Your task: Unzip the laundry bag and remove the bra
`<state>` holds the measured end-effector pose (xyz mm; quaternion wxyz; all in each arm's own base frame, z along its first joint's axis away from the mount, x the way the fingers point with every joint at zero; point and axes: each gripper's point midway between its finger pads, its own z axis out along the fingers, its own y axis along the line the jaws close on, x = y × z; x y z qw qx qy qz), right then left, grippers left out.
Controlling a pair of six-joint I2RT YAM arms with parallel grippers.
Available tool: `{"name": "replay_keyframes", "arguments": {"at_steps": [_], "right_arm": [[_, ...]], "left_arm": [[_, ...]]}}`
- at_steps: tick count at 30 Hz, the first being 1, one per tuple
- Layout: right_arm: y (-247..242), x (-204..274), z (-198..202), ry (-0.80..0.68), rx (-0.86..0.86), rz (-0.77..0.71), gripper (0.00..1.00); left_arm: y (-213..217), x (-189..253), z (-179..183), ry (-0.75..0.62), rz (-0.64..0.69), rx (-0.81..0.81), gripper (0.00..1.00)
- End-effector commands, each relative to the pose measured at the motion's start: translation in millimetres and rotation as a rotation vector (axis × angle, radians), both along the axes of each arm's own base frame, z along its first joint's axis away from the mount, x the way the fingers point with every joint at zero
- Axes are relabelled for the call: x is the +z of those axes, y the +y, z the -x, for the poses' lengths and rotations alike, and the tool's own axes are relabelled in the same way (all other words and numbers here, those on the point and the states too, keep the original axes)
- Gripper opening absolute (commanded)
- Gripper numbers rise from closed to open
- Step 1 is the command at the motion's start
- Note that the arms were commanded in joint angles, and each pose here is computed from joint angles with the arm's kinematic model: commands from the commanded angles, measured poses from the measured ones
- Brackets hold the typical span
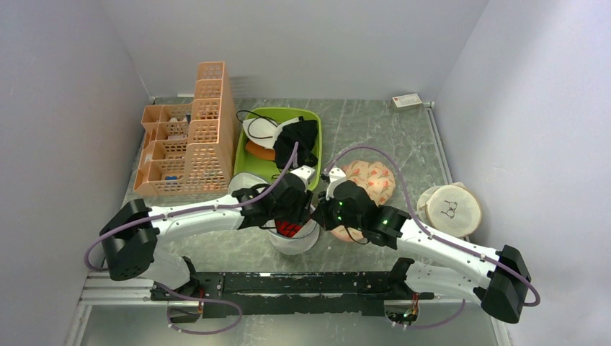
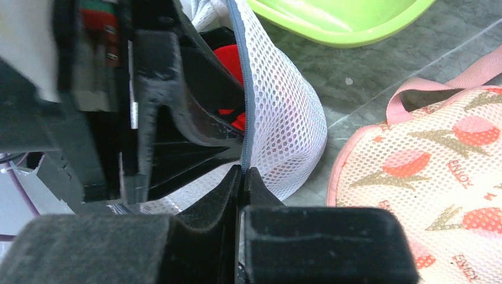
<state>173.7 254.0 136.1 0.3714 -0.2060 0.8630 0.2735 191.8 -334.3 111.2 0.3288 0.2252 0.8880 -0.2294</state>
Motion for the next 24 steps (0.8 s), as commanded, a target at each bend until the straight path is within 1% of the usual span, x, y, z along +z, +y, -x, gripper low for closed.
{"name": "replay_keyframes", "arguments": {"at_steps": [1, 3, 4, 6, 7, 13, 18, 21, 23, 24], "right_arm": [[5, 6, 0, -0.014, 0.004, -0.038, 0.0], [5, 3, -1, -0.01, 0.001, -0.033, 0.0], [5, 2, -1, -0.008, 0.001, -0.032, 0.0], [4, 0, -2, -0.007, -0.009, -0.03, 0.0], [4, 0, -3, -0.006, -0.021, -0.03, 0.0], [-6, -3, -15, -0.023, -0.124, -0.022, 0.0], [-5, -9, -16, -0.029, -0.116, -0.026, 0.0], [6, -9, -10, -0.042, -0.04, -0.061, 0.0], [15, -8, -2, -0.038, 0.027, -0.098, 0.0], [17, -8, 1, -0.037, 0.046, -0.11, 0.0]], "left_arm": [[-15, 14, -12, -0.05, 0.046, -0.008, 0.48], [-15, 19, -13, -0.066, 0.049, -0.016, 0.4], [-13, 22, -15, -0.079, 0.045, -0.011, 0.32], [-8, 29, -12, -0.089, 0.037, -0.025, 0.1], [-6, 35, -9, -0.099, 0.045, -0.039, 0.07], [14, 84, 33, -0.147, 0.171, -0.181, 0.07], [32, 139, 66, -0.188, 0.337, -0.269, 0.07], [42, 176, 67, -0.225, 0.412, -0.232, 0.07], [46, 196, 60, -0.239, 0.43, -0.175, 0.07], [43, 207, 61, -0.238, 0.446, -0.182, 0.07]]}}
